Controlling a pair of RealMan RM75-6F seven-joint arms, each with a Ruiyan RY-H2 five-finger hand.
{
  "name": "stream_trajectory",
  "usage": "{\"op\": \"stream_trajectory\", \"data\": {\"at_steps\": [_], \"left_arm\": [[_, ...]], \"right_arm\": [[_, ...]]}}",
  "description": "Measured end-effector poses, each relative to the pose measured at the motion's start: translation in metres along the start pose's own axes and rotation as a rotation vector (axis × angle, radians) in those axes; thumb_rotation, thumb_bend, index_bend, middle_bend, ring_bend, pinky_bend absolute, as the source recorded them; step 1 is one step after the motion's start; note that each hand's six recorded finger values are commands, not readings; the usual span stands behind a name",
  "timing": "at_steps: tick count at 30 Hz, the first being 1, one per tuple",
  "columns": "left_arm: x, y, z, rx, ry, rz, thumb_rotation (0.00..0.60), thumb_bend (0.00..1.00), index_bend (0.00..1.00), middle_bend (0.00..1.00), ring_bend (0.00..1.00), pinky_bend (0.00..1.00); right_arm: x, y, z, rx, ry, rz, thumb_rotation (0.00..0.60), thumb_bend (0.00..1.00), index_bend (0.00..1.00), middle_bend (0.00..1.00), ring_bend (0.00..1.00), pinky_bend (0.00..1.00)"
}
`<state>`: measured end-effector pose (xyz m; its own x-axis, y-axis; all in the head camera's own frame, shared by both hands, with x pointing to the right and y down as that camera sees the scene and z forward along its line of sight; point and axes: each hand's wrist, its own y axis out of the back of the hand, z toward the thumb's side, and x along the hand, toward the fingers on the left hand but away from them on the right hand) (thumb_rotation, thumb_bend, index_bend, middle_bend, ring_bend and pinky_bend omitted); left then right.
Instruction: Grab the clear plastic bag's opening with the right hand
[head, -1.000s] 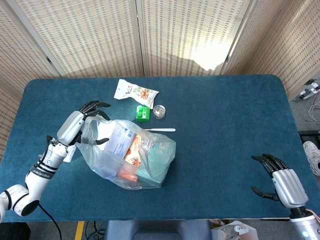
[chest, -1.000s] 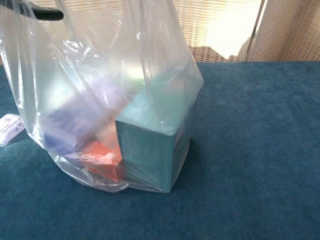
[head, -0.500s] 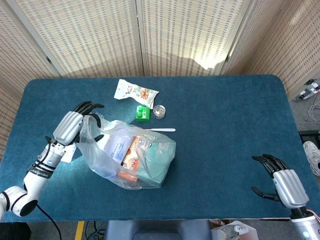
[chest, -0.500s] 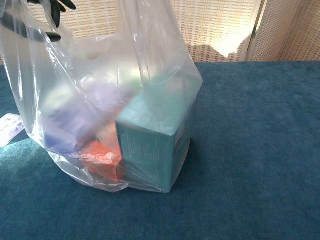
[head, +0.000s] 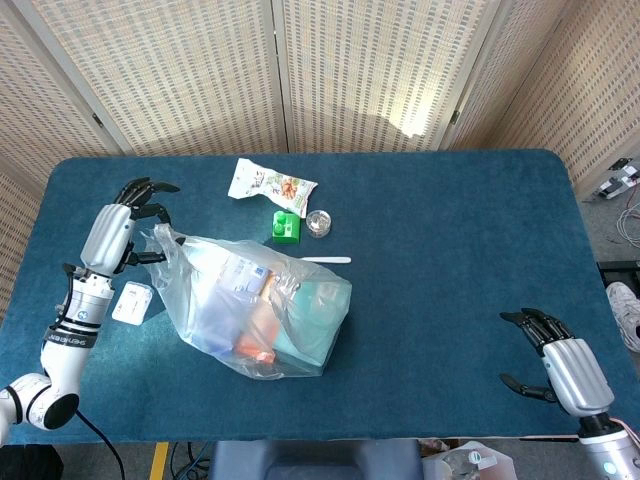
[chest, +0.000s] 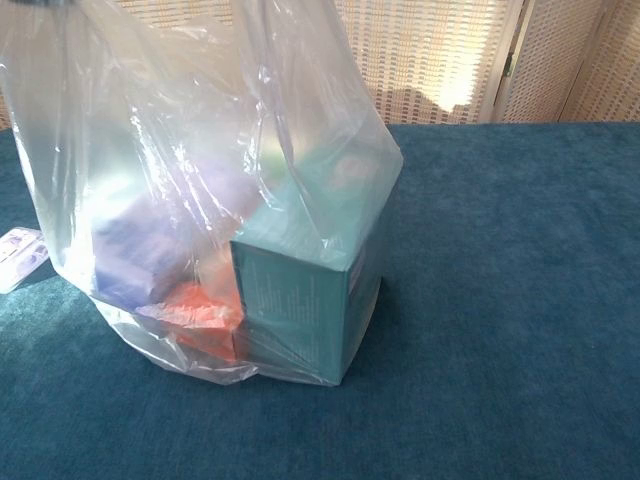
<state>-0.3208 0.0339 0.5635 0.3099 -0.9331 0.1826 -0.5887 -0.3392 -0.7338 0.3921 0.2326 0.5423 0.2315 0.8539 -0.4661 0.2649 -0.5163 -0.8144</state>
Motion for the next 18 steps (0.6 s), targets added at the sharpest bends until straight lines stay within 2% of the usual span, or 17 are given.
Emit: {"op": "stream_trajectory", "data": {"at_steps": [8, 18], "left_arm": [[0.0, 0.008, 0.017, -0.142, -0.02, 0.005, 0.6, 0.23, 0.63, 0.26, 0.19, 0.07], [0.007, 0.019, 0.025, -0.146, -0.04, 0.02, 0.6, 0.19, 0.62, 0.26, 0.19, 0.07]], "right_arm": [[-0.003, 0.0, 0.005, 0.006, 0.019, 0.008, 0.6, 0.16, 0.2, 0.24, 0.14, 0.22], [-0.012, -0.003, 0.02, 0.027, 0.087, 0.035, 0.6, 0.16, 0.2, 0.24, 0.14, 0.22]]}}
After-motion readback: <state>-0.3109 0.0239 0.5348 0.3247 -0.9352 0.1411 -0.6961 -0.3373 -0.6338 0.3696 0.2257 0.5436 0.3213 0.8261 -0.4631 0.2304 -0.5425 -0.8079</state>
